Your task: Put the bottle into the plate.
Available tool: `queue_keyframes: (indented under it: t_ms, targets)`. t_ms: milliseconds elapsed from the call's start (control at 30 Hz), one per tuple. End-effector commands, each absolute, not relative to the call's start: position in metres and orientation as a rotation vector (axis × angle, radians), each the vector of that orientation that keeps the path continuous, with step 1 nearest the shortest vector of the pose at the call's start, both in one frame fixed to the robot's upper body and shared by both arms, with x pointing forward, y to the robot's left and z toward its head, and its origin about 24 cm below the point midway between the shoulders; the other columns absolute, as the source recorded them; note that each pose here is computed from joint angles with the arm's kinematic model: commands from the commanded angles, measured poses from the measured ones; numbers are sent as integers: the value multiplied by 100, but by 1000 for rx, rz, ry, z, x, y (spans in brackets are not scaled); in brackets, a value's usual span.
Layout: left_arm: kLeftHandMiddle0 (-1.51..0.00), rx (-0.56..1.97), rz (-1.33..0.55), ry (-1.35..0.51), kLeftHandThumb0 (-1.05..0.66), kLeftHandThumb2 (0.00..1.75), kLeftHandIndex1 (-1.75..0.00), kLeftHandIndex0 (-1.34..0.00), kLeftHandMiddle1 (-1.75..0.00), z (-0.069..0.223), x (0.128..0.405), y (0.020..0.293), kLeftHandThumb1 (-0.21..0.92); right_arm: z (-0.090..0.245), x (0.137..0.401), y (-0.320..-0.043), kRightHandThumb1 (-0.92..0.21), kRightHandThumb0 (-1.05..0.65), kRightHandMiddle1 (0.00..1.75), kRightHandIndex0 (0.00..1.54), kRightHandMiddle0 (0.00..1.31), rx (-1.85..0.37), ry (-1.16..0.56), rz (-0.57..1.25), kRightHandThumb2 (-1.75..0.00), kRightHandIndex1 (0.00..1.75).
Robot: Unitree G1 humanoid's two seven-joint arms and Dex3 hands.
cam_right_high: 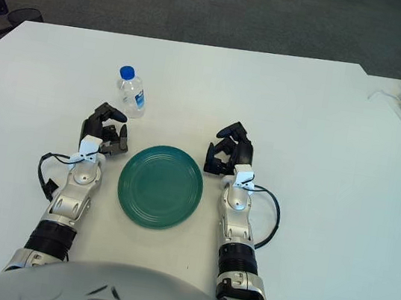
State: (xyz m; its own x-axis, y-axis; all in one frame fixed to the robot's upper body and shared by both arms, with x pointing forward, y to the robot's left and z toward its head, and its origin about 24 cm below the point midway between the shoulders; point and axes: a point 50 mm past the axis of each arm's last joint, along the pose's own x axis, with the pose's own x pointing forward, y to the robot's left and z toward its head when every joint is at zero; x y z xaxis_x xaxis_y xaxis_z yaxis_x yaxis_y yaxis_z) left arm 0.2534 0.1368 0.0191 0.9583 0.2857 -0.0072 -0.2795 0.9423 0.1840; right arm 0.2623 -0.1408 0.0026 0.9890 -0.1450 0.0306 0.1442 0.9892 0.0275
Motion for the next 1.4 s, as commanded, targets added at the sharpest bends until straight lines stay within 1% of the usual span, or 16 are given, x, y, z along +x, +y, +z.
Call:
queue_keyframes:
  t_ms: [0, 267, 567, 833, 900, 1000, 1033, 1067, 1200, 1233, 1267, 1300, 1333, 1367]
  targets:
    - [-125, 197, 304, 35, -50, 141, -175, -67, -175, 18, 251, 138, 24, -16, 254, -143, 0, 0, 175, 88, 63, 31, 72, -158, -164, 162]
    - [-124, 205, 347, 16, -50, 141, -175, -67, -175, 19, 251, 138, 24, -16, 254, -143, 1, 0, 175, 88, 64, 25, 69, -161, -165, 164]
    - [-116, 152, 408, -18, -46, 129, -175, -59, -175, 18, 251, 136, 33, -17, 254, -144, 0, 0, 175, 88, 63, 22, 69, -155, -165, 164]
    - [-108, 119, 441, -54, -44, 122, -175, -55, -175, 16, 251, 135, 39, -17, 254, -144, -1, 0, 175, 88, 62, 22, 75, -153, -163, 162]
    - [-102, 114, 448, -59, -44, 120, -175, -53, -175, 16, 251, 134, 40, -17, 254, -144, -1, 0, 175, 88, 62, 18, 78, -155, -163, 162]
    - [-88, 105, 462, -65, -42, 108, -175, -46, -175, 16, 251, 134, 50, -17, 254, -144, -1, 0, 175, 88, 62, 12, 83, -160, -162, 162]
    - [-87, 100, 471, -66, -41, 106, -175, -45, -175, 15, 251, 133, 51, -17, 254, -144, -1, 0, 175, 88, 62, 10, 85, -161, -162, 162]
    - [-80, 97, 477, -66, -41, 101, -174, -44, -175, 15, 250, 133, 55, -17, 254, -144, -1, 0, 175, 88, 62, 9, 86, -162, -162, 162]
    - [-65, 91, 497, -66, -40, 86, -169, -42, -175, 13, 250, 133, 63, -18, 255, -144, -1, 0, 175, 88, 62, 7, 87, -167, -163, 162]
    - [-63, 93, 503, -64, -39, 85, -168, -42, -175, 13, 250, 133, 63, -18, 255, -144, -1, 0, 175, 88, 62, 8, 85, -167, -163, 162]
    - [-52, 94, 506, -62, -39, 77, -166, -41, -175, 13, 250, 133, 67, -18, 255, -144, -1, 0, 175, 88, 62, 9, 84, -167, -163, 162]
    - [-45, 96, 510, -57, -39, 72, -164, -41, -175, 12, 250, 133, 70, -18, 255, -144, 0, 0, 175, 88, 63, 10, 84, -166, -163, 163]
    - [-37, 98, 512, -54, -45, 69, -163, -33, -175, 12, 250, 133, 69, -18, 255, -144, 0, 0, 175, 88, 63, 11, 85, -166, -163, 163]
    - [-25, 99, 512, -49, -55, 61, -163, -21, -175, 11, 250, 132, 69, -18, 255, -144, 0, 0, 175, 88, 63, 11, 85, -165, -164, 163]
